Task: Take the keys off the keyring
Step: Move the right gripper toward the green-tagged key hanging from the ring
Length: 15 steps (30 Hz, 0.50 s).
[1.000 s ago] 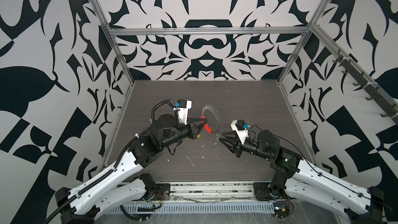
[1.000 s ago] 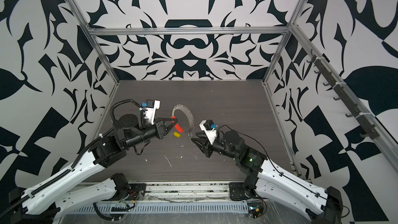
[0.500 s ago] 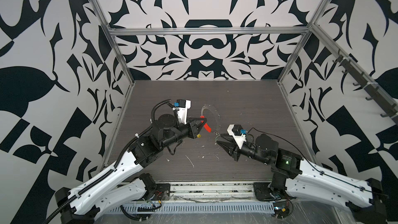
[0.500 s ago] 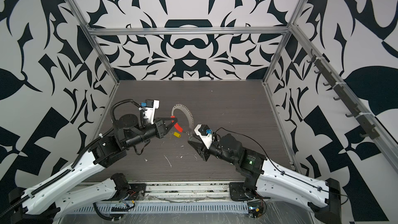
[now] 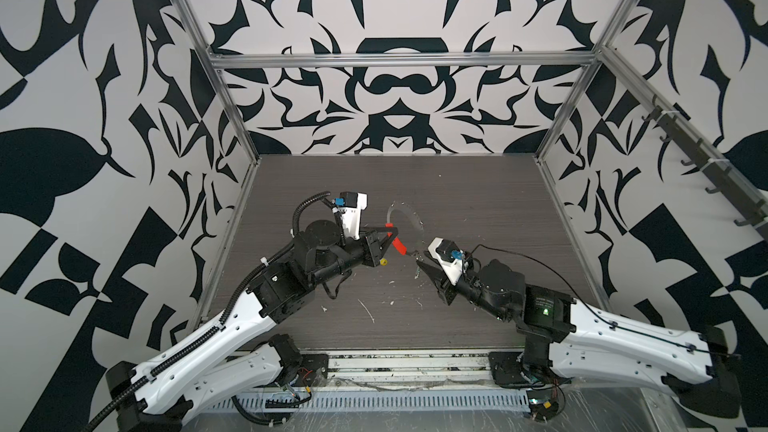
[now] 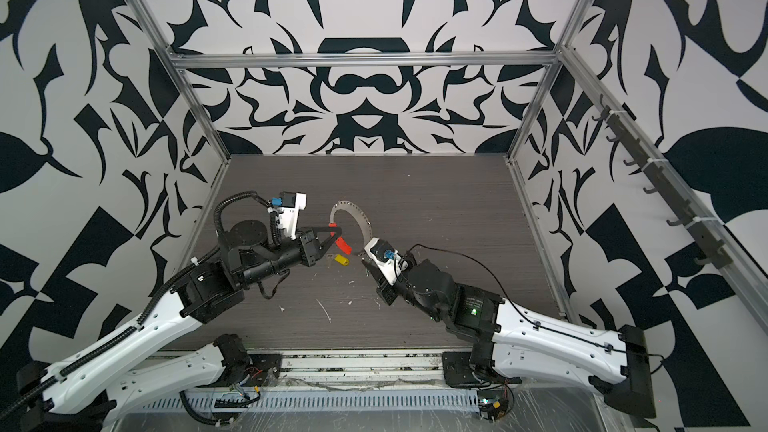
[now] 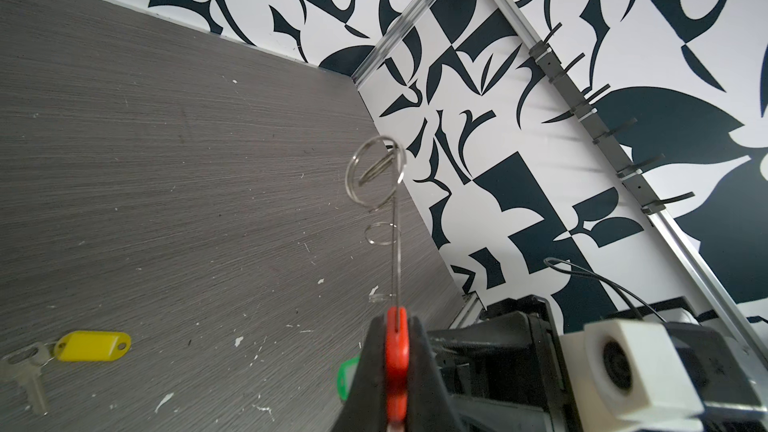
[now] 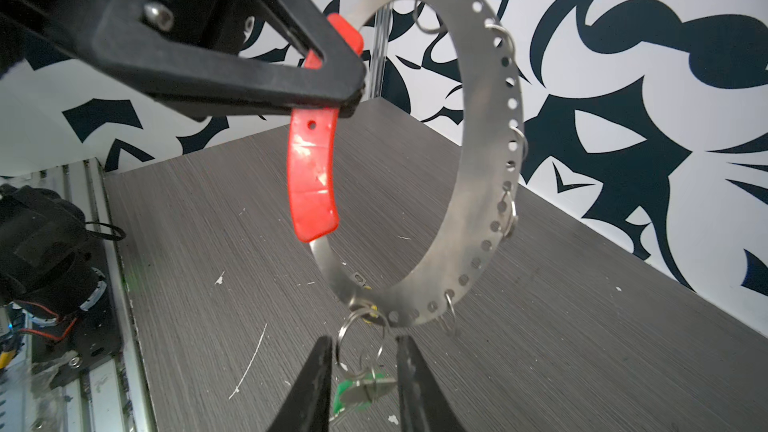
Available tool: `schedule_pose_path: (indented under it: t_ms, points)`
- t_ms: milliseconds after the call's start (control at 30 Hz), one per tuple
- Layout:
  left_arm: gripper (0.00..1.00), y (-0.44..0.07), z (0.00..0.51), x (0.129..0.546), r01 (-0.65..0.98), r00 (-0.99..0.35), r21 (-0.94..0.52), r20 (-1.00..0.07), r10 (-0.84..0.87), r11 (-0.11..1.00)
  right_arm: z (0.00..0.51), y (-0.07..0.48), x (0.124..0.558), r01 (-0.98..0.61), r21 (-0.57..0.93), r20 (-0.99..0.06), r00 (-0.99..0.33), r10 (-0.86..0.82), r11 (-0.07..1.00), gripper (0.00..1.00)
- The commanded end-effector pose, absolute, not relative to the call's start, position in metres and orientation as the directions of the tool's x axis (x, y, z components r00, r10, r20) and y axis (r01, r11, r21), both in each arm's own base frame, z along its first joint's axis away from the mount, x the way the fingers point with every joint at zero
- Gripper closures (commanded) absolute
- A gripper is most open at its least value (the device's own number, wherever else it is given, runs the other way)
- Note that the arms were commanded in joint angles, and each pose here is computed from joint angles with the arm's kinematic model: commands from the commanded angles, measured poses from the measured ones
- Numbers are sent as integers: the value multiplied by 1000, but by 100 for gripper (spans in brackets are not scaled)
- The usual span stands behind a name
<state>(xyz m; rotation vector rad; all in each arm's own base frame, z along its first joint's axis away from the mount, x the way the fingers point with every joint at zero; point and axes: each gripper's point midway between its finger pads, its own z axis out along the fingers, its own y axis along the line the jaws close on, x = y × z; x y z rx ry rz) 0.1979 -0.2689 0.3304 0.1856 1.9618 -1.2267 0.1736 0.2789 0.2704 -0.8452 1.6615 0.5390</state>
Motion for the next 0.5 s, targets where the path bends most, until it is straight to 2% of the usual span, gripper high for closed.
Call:
schedule_pose_path:
  t_ms: [0,467]
  points:
    - [100,-263,357,197,514,-645,-703,-695,-318,492,296,278,180,-738,-92,-975,-71,-212,668,73]
    - [100,-264,360,194,516,-652,-710,-689,-317,479,302,278,182,-728,-96,-977,-60,-203,678,89]
